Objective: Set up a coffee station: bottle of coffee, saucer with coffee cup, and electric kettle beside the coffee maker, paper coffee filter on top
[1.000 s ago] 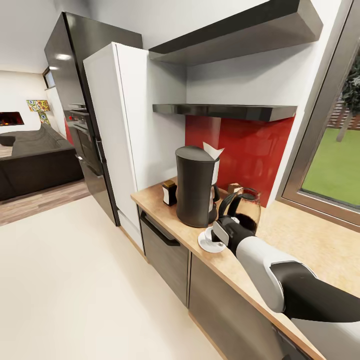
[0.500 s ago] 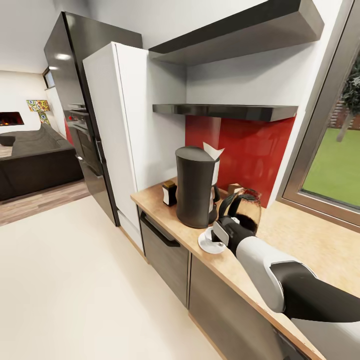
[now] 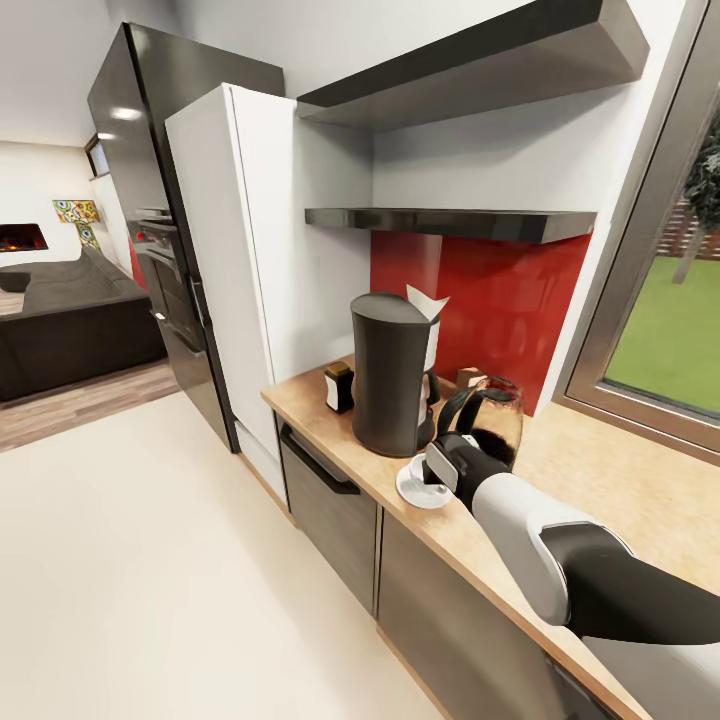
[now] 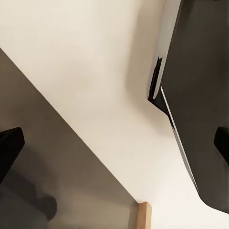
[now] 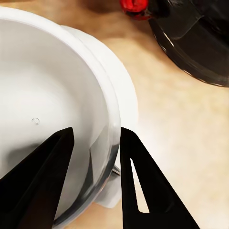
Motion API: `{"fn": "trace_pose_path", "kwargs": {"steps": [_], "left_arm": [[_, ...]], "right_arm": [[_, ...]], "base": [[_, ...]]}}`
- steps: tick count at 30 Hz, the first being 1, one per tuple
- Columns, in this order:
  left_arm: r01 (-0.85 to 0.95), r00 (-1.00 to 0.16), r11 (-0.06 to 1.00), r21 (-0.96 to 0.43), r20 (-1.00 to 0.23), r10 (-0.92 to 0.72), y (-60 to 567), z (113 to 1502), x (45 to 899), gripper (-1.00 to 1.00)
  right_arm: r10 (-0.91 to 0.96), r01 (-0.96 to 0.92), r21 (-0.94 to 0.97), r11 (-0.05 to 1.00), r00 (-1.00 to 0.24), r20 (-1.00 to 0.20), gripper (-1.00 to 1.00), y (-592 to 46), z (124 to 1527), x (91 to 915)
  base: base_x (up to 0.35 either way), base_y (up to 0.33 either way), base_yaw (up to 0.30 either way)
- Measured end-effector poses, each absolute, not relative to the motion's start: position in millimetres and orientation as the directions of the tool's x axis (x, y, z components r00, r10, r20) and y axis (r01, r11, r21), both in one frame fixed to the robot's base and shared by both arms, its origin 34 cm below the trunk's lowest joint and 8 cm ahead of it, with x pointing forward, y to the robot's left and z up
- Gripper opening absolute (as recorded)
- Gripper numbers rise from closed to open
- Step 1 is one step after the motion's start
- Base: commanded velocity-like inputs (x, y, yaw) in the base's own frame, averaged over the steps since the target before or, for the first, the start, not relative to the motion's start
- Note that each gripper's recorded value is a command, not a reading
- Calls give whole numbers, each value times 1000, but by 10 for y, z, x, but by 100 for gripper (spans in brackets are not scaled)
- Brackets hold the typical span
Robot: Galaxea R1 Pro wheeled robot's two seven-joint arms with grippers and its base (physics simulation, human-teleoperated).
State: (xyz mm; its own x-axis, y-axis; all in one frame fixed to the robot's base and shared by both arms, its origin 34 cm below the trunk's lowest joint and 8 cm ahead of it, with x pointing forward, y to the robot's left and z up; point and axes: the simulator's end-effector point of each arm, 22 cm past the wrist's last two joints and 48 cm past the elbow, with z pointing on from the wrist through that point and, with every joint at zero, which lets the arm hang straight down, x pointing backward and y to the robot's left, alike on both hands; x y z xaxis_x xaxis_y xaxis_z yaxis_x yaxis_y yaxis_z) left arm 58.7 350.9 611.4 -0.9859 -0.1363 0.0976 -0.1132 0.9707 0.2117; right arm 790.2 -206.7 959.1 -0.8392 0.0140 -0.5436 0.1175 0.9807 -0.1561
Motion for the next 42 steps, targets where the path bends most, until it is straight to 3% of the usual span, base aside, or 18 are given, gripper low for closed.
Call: {"fn": "trace_pose_path", "kwargs": {"steps": [7,8,42], "left_arm": [[-113,-986,971,212,98,-136,3509,6114,587,100],[-113,-986,971,212,98,-136,3509,6114,587,100],[-113,-986,971,212,97,-136,3514,6115,587,100]], "right_arm": [[15,116,-156,981,-844,-537,-100,-2066,9539,7867],[14,116,-157,981,-844,-536,100,-2066,9538,7866],[14,116,-154,981,-840,-543,100,-2051,9563,7884]], "base": [[0,0,0],[0,0,0],[0,0,0]]}}
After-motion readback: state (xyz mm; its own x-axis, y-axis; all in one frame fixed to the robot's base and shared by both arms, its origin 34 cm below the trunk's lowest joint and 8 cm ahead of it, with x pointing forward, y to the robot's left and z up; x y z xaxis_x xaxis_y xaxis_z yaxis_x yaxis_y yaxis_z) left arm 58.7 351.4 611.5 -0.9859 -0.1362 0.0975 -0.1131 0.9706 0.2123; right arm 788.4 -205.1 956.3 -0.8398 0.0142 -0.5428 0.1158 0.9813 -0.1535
